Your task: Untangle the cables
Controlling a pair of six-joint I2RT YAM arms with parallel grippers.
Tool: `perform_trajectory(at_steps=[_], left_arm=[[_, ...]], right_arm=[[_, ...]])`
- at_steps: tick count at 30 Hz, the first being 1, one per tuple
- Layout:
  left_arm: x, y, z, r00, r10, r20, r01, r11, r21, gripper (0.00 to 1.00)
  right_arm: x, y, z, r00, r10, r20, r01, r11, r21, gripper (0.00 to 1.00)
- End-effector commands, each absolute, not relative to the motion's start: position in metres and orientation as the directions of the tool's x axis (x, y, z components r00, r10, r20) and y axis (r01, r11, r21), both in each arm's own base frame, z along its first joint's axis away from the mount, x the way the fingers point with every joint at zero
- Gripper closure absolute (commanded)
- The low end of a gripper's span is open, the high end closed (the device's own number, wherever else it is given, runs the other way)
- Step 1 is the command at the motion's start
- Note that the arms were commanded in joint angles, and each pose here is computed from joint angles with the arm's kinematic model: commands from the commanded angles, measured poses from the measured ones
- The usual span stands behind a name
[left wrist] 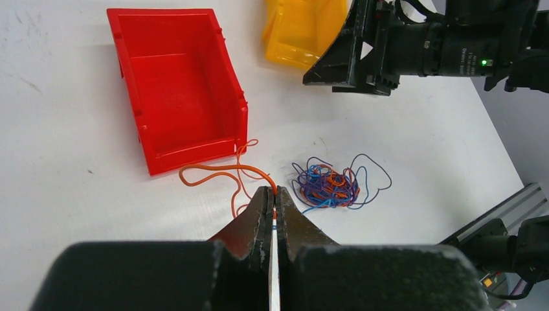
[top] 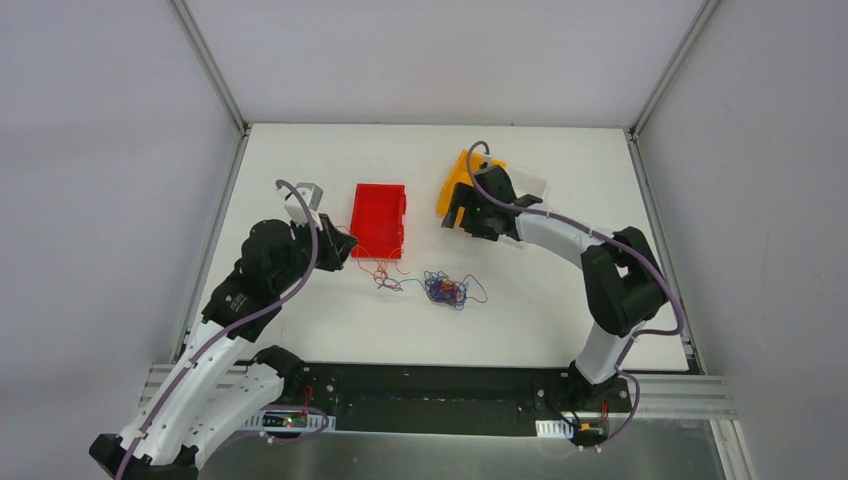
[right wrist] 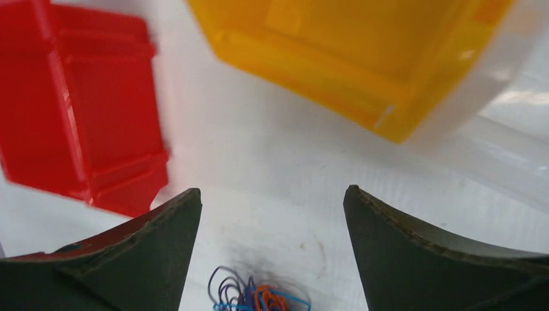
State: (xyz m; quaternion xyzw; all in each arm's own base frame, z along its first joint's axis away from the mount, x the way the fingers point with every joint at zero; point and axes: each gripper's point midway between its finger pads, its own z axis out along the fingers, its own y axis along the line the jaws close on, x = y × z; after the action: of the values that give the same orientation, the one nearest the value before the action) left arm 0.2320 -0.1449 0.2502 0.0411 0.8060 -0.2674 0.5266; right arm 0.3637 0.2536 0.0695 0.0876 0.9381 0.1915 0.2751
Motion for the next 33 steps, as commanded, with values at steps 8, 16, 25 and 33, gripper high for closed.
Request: perform_trajectory(at_steps=[8,16,25,33], left_arm=[[0.226,-0.171,0.243,-0.528,-0.214,-0.822,0.411,0.782,-0.468,1.00],[0.219,-0.164,0.238,-0.527,-0.240,-0.815,0.386,0.787,-0.481,1.00],[0.218,-0.161,0.239,-0.524,-0.249,-0.814,0.373,0.792,-0.483,1.00],[0.224,-0.163,0.245,-0.518,-0.233,-0.823,0.381,0.798,-0.466,1.00]], right_arm=[[0.326,0.355,0.115,-0.860,-0.005,-0.510,-0.307,0.804,0.509,0.17],[0.345,0.441,0.128,-0.876,0.014,-0.483,-0.343,0.687,0.641,0.17],[0.390,0.477,0.143,-0.858,0.046,-0.512,-0.352,0.672,0.651,0.17],[0.351,0.425,0.171,-0.828,0.019,-0.561,-0.399,0.683,0.612,0.16]])
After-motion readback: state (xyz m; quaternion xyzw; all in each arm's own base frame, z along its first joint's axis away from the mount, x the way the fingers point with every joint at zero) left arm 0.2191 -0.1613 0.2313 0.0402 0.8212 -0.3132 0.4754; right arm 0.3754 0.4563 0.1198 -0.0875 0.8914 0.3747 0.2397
